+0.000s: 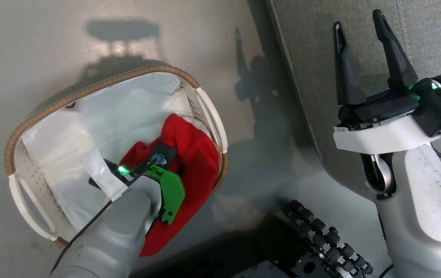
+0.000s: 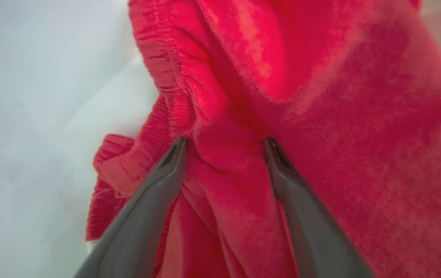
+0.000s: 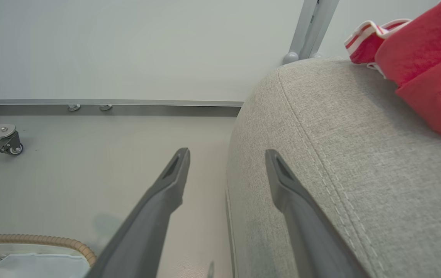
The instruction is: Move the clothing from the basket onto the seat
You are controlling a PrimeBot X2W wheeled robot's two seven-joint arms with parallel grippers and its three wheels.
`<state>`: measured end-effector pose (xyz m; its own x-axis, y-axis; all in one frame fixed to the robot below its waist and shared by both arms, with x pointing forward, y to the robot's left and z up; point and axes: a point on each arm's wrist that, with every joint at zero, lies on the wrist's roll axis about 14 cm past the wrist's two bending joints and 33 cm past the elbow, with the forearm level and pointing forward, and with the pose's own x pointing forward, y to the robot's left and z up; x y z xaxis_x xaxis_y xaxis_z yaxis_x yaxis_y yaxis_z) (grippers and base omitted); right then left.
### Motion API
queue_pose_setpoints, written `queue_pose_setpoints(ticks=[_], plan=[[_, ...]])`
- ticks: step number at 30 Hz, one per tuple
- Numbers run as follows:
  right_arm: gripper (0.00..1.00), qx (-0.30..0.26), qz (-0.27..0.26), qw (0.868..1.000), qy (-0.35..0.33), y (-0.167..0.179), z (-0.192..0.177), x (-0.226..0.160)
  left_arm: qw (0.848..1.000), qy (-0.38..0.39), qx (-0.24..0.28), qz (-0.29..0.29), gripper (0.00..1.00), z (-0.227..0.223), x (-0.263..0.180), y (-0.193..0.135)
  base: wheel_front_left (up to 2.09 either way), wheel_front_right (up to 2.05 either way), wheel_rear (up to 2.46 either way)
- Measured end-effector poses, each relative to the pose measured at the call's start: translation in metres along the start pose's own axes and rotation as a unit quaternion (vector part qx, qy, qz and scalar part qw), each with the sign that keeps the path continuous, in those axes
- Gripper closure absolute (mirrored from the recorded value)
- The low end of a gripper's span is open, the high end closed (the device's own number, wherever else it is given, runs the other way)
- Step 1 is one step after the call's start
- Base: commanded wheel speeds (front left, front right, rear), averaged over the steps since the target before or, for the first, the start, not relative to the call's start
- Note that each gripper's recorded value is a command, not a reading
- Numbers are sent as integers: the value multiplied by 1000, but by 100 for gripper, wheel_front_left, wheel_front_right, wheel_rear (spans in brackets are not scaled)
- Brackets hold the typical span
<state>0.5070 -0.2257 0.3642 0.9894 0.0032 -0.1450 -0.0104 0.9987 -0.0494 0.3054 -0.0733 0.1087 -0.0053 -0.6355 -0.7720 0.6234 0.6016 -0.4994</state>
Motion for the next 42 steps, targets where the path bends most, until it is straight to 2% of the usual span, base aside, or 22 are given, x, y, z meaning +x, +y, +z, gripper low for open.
queue_pose_setpoints(ticks=[5,6,7,8,9,10,16,26,34,40,42], plan=[[0,-4,-3,1000,0,-3,1,-2,1000,19,3,3,0,-5,8,3,0,0,0],[0,-6,-3,1000,0,-4,1,-2,1000,22,4,3,4,-5,9,3,0,0,0],[0,-6,-4,1000,1,-5,1,-3,1000,25,4,2,21,-6,10,4,0,0,0],[0,-7,-4,1000,1,-5,1,-3,1000,26,4,2,60,-6,11,4,0,0,0],[0,-7,-5,1000,2,-5,0,-3,1000,27,4,2,75,-6,12,5,0,0,0],[0,-8,-5,1000,3,-6,0,-3,1000,28,3,2,100,-6,13,5,0,0,0],[0,-5,-4,1000,2,-4,1,-3,1000,16,9,-1,100,0,9,5,0,0,0],[0,0,5,1000,-19,4,21,-4,997,-60,38,1,100,36,-16,-2,0,0,0],[0,-4,11,999,-42,11,48,-15,991,-119,58,17,100,58,-53,-12,0,0,0],[0,-5,12,998,-58,14,70,-32,985,-157,49,46,100,71,-85,-20,0,0,0],[0,-7,12,998,-63,15,78,-40,979,-188,49,58,100,86,-100,-22,0,0,0]])
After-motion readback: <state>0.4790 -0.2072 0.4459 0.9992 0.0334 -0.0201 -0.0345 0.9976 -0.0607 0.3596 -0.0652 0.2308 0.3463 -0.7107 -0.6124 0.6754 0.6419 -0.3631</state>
